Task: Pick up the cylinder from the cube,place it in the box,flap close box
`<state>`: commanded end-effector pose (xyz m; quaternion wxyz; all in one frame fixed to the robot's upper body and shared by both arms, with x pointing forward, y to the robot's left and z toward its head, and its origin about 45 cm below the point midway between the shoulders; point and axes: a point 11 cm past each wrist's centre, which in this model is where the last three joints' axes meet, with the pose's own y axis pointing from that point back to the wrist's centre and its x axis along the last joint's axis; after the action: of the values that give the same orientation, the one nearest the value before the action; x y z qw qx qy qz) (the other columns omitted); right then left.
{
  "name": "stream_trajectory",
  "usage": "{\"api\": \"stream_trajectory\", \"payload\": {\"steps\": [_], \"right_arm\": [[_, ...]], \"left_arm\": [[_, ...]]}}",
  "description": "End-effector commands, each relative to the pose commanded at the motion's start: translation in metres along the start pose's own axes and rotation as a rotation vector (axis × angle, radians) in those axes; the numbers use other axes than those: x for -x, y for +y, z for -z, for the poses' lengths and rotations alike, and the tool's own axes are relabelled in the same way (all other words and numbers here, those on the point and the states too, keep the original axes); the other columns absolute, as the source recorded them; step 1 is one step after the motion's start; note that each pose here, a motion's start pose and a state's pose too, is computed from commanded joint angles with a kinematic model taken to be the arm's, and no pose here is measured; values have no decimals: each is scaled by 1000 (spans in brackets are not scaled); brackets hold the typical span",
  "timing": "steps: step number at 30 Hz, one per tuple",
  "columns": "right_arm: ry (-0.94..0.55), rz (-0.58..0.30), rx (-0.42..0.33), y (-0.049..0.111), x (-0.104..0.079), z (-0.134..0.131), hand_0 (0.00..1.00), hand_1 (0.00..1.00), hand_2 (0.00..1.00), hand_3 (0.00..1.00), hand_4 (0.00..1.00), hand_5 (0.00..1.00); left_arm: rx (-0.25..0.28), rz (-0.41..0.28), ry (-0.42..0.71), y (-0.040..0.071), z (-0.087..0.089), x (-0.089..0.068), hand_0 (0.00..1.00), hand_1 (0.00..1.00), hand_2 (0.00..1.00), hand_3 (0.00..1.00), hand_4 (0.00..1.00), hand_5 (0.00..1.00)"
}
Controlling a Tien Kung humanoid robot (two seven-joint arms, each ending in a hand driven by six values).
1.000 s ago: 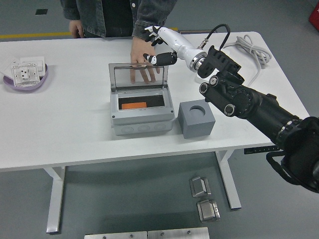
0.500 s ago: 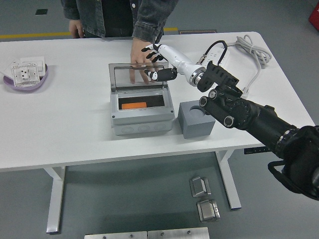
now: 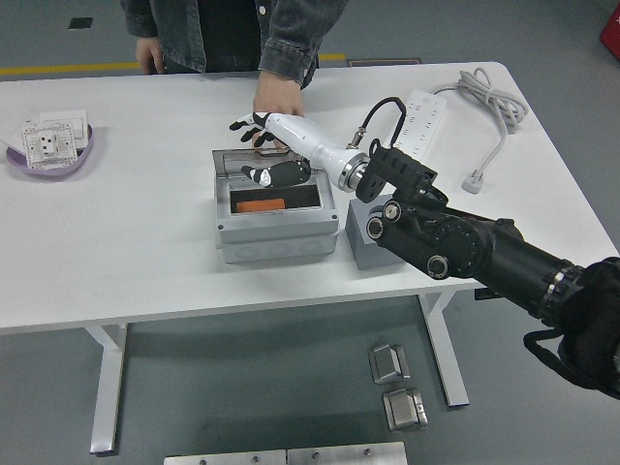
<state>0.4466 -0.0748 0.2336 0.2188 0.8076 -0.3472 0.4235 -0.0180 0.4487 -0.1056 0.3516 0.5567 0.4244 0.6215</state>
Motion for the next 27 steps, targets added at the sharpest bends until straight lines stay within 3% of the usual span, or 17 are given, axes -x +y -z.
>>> {"api": "stream_trajectory", "payload": {"steps": [7, 20, 27], "right_arm": [[-5, 45, -49, 11, 18, 15, 711, 642, 711, 805, 678, 237], [-68, 34, -36, 25, 26, 10, 689, 640, 712, 807, 679, 238], [-113, 37, -28, 32, 41, 7, 689, 639, 712, 806, 680, 238]], "left_arm": [[0, 4, 6, 0, 2, 2, 631, 645, 639, 700, 666, 281], [-14, 6, 12, 0, 9, 3, 631, 646, 637, 698, 665, 282], [-17, 10, 13, 0, 11, 6, 630, 646, 637, 698, 665, 281]]}}
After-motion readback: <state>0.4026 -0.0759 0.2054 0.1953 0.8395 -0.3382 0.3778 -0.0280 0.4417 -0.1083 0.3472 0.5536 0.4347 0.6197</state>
